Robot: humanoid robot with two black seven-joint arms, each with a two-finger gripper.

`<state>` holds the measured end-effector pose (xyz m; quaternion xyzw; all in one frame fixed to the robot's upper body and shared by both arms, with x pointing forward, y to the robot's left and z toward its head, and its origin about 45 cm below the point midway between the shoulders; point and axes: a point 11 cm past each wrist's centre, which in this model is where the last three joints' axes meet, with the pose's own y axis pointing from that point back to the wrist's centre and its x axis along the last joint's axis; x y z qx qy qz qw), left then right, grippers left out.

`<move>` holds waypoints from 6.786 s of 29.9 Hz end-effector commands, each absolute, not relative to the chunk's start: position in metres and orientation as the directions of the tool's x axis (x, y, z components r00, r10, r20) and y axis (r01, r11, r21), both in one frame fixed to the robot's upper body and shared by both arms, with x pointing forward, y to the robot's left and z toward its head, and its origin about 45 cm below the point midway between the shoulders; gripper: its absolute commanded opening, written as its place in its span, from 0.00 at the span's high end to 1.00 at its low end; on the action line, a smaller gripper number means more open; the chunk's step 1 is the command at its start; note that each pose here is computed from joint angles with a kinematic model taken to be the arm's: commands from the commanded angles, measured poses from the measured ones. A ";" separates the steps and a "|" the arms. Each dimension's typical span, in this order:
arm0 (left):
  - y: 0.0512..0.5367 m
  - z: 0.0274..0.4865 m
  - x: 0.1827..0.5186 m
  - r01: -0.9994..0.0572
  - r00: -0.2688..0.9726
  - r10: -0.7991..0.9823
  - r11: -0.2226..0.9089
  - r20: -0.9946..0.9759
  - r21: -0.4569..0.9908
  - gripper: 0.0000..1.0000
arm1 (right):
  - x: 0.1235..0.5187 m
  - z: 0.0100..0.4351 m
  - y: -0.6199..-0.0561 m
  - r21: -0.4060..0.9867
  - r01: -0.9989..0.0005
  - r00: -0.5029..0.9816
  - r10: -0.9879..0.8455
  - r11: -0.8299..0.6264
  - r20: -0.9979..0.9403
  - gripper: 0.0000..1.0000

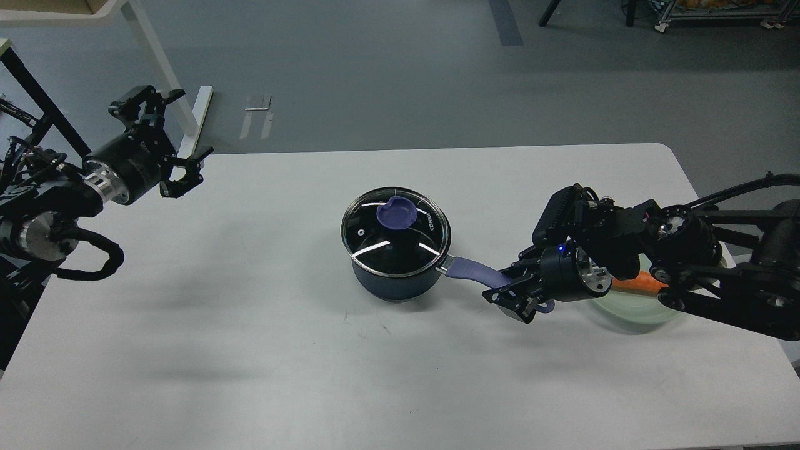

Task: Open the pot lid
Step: 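Move the left gripper over the pot toward the purple lid knob, then grasp the purple knob of the glass lid with the left gripper, then lift the glass lid off the pot and carry it toward the left arm, then lower the lid onto the table and open the left gripper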

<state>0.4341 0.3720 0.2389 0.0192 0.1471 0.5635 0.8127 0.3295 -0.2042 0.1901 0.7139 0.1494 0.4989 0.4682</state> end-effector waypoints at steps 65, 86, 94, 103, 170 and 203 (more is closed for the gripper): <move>0.156 0.189 0.376 -0.527 0.395 -0.178 0.759 0.901 0.381 0.02 | 0.328 0.191 -0.187 0.800 -0.234 0.448 0.669 -0.553 0.593 0.77; 0.161 0.185 0.373 -0.508 0.401 -0.186 0.769 0.897 0.387 0.28 | 0.329 0.192 -0.187 0.799 -0.236 0.449 0.667 -0.553 0.595 0.77; 0.160 0.188 0.373 -0.506 0.398 -0.183 0.774 0.899 0.381 0.17 | 0.329 0.191 -0.187 0.799 -0.237 0.450 0.666 -0.553 0.595 0.77; 0.160 0.182 0.371 -0.506 0.408 -0.182 0.771 0.895 0.388 0.17 | 0.329 0.192 -0.187 0.798 -0.237 0.448 0.666 -0.554 0.596 0.77; 0.422 0.172 0.299 -0.691 0.533 -0.220 0.444 0.817 0.570 0.53 | 0.332 0.201 -0.203 0.778 -0.273 0.496 0.610 -0.566 0.618 0.77; 0.445 0.145 0.288 -0.693 0.547 -0.241 0.407 0.802 0.595 0.14 | 0.322 0.194 -0.202 0.782 -0.247 0.508 0.611 -0.572 0.607 0.65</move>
